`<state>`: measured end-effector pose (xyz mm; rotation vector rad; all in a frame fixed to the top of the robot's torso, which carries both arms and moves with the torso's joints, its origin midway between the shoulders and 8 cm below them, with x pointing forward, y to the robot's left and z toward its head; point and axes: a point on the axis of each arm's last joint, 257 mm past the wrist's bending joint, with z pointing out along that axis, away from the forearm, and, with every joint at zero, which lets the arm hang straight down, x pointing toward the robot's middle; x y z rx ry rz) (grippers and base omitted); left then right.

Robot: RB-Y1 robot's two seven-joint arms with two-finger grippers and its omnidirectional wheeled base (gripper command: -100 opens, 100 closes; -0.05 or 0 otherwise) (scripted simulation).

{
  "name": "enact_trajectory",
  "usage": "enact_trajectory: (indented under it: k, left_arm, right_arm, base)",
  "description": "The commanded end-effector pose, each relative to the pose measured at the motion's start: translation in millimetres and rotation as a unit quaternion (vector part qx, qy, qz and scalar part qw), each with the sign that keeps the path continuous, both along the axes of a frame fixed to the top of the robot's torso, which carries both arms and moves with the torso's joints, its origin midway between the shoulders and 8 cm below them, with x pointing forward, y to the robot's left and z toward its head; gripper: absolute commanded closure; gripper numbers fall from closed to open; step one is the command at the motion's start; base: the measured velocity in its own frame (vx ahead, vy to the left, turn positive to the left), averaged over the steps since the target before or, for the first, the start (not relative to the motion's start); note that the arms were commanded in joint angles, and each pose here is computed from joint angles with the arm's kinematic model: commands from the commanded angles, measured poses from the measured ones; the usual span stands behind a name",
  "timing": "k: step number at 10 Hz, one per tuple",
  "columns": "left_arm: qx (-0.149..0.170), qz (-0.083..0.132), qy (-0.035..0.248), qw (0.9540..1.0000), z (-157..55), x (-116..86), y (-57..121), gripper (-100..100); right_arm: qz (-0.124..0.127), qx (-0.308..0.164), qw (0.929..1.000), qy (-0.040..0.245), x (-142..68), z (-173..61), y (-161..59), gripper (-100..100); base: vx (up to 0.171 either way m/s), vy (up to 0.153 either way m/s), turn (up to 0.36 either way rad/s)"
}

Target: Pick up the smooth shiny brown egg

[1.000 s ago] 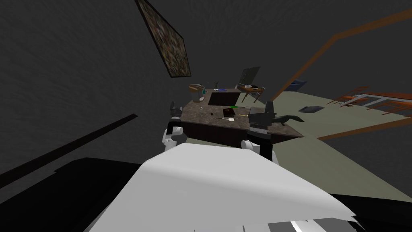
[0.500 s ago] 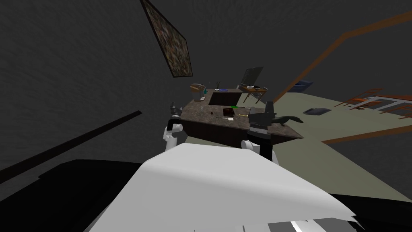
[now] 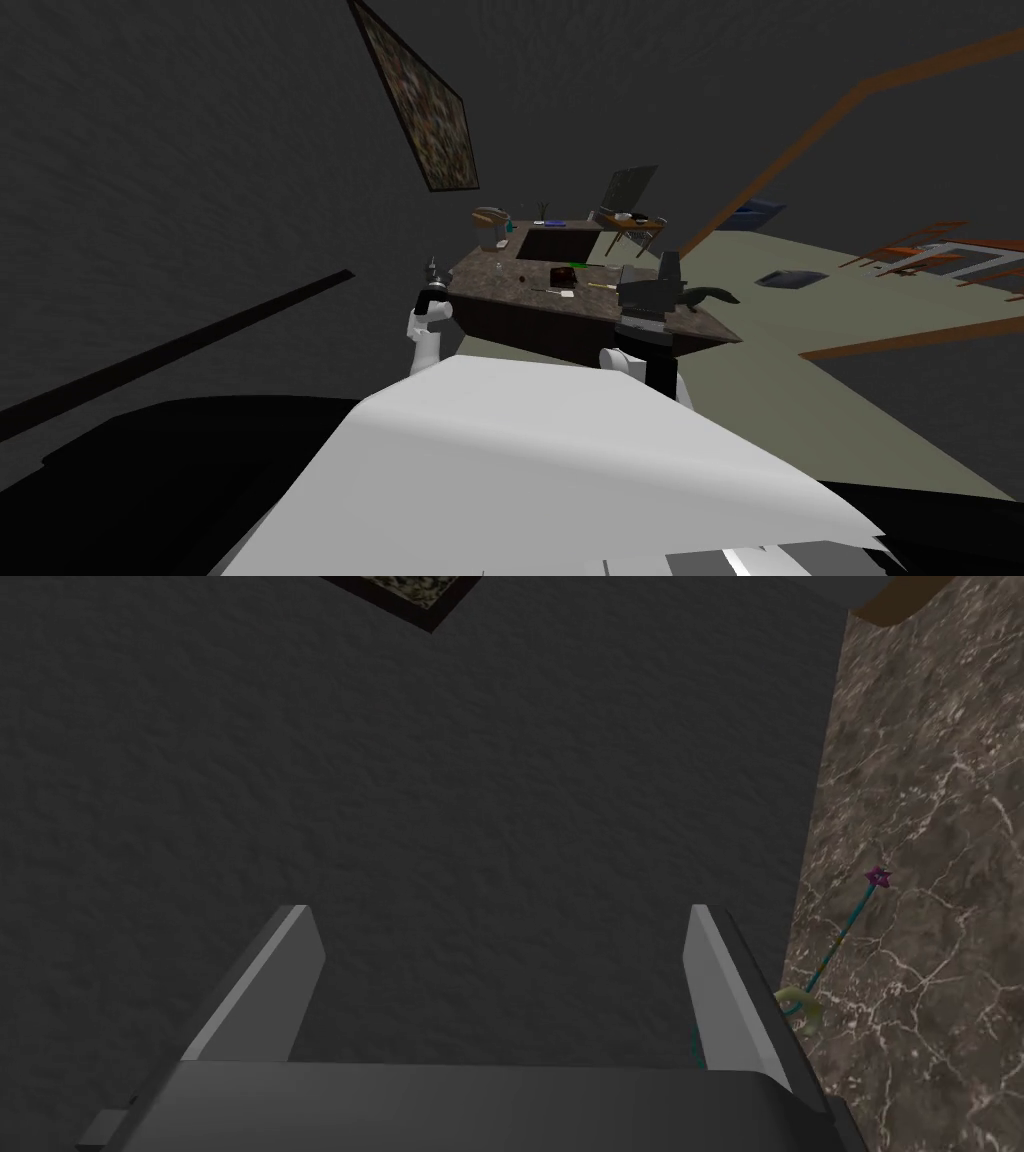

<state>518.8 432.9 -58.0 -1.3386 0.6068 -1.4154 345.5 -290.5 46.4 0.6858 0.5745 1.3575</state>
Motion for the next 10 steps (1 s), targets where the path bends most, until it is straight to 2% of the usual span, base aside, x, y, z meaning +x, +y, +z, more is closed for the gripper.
enact_trajectory:
  k: [1, 2, 3, 4, 5, 6, 7, 8, 10]
  left_arm:
    - [-0.031, 0.002, 0.021, 0.9993, -15, 12, 8.1, -100]
    - [-0.032, 0.002, 0.024, 0.9992, -17, 13, 8.2, -100]
    - [-0.056, 0.004, 0.041, 0.9976, -29, 21, 15.7, -100]
    - [-0.057, 0.004, 0.042, 0.9975, -29, 21, 15.7, -100]
    - [-0.081, 0.006, 0.059, 0.9950, -42, 28, 22.5, -100]
    - [-0.081, 0.006, 0.060, 0.9949, -42, 28, 22.5, -100]
    - [-0.104, 0.007, 0.077, 0.9916, -55, 35, 28.6, -100]
    - [-0.104, 0.007, 0.078, 0.9914, -56, 35, 28.6, -100]
    - [-0.145, 0.011, 0.106, 0.9837, -76, 45, 39.1, -100]
  right_arm:
    - [0.000, 0.000, 1.0000, 0.000, 0, 0, 0, 0]
    - [0.000, 0.000, 1.0000, 0.000, 0, 0, 0, 0]
    - [0.000, 0.000, 1.0000, 0.000, 0, 0, 0, 0]
    - [0.000, 0.000, 1.0000, 0.000, 0, 0, 0, 0]
    - [0.000, 0.000, 1.0000, 0.000, 0, 0, 0, 0]
    - [0.000, 0.000, 1.0000, 0.000, 0, 0, 0, 0]
    - [0.000, 0.000, 1.0000, 0.000, 0, 0, 0, 0]
    - [0.000, 0.000, 1.0000, 0.000, 0, 0, 0, 0]
    - [0.000, 0.000, 1.0000, 0.000, 0, 0, 0, 0]
  base:
    - [-0.011, -0.120, 0.000]
    - [-0.001, -0.090, -0.003]
    - [-0.004, -0.098, -0.021]
    - [-0.002, -0.088, -0.013]
    - [-0.003, -0.103, -0.034]
    - [-0.007, -0.088, -0.023]
    - [0.024, -0.123, -0.065]
    - [0.024, -0.101, -0.019]
    - [0.012, -0.137, -0.087]
